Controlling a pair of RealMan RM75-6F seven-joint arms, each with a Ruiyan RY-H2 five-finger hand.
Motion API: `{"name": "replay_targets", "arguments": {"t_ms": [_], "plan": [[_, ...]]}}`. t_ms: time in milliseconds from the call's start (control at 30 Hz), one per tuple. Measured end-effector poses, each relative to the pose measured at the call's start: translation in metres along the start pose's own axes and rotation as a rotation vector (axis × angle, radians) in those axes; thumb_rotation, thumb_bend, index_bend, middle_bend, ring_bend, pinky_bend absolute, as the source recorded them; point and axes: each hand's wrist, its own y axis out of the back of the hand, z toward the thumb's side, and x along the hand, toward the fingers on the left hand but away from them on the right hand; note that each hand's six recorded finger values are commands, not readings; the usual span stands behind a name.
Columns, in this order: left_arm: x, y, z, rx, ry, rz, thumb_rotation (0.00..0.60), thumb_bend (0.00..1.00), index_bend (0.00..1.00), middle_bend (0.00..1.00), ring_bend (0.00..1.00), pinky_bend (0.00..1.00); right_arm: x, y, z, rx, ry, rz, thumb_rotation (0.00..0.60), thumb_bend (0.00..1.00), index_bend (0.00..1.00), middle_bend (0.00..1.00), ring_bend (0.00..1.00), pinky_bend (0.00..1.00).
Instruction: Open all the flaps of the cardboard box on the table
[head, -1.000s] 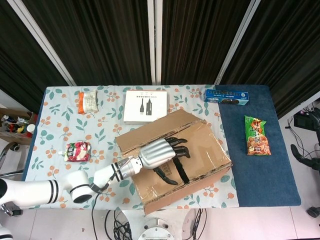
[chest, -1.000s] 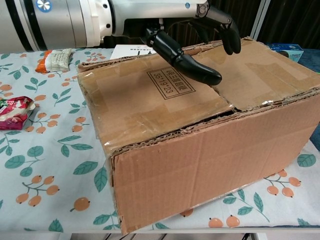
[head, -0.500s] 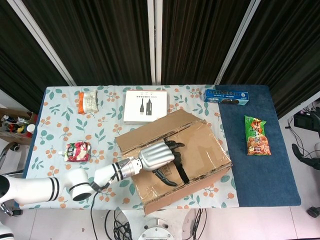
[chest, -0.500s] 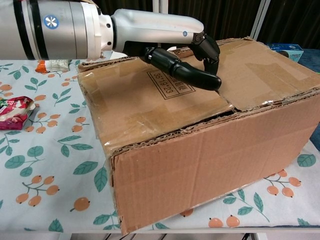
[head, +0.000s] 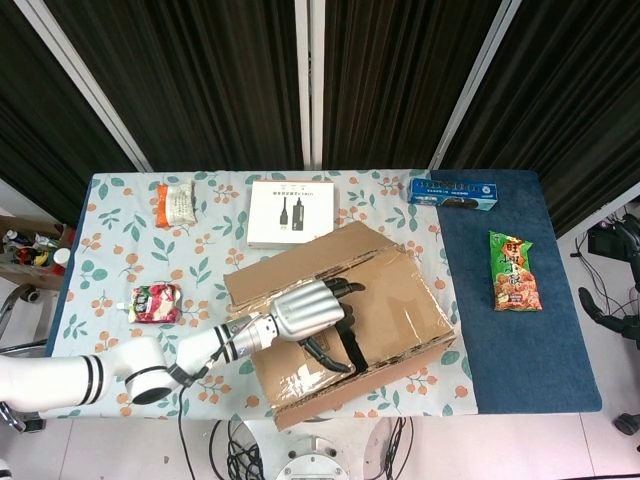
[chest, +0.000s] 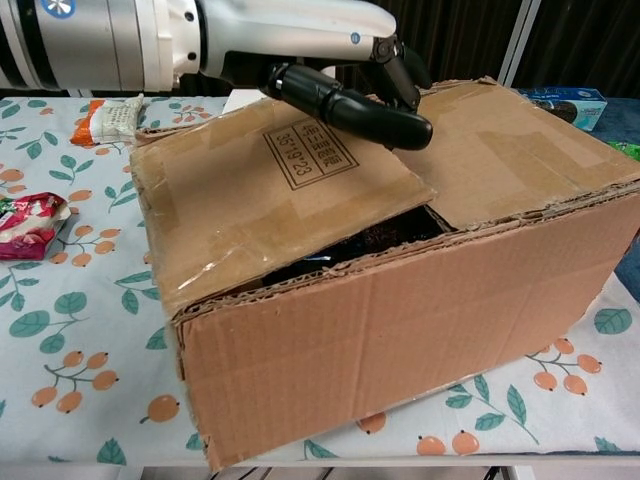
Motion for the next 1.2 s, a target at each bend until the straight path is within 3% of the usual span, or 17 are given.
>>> {"name": "replay_targets", "arguments": {"t_ms": [667,1200], "plan": [[-0.056,0.061,0.001,0.068,0.105,0.048,0.042,0.00,0.64,0.57,0.14,0.17,-0.007,-0.003,0.021,-0.016,0.054,-0.011,0.600,0.22,0.00,0.00,0.00,0.00],[-0.135,0.076,-0.017,0.024,0.285,0.065,0.022,0.00,0.65,0.60,0.16,0.17,-0.008,-0.013,0.042,-0.021,0.100,-0.002,0.600,0.22,0.00,0.00,0.00,0.00]]}}
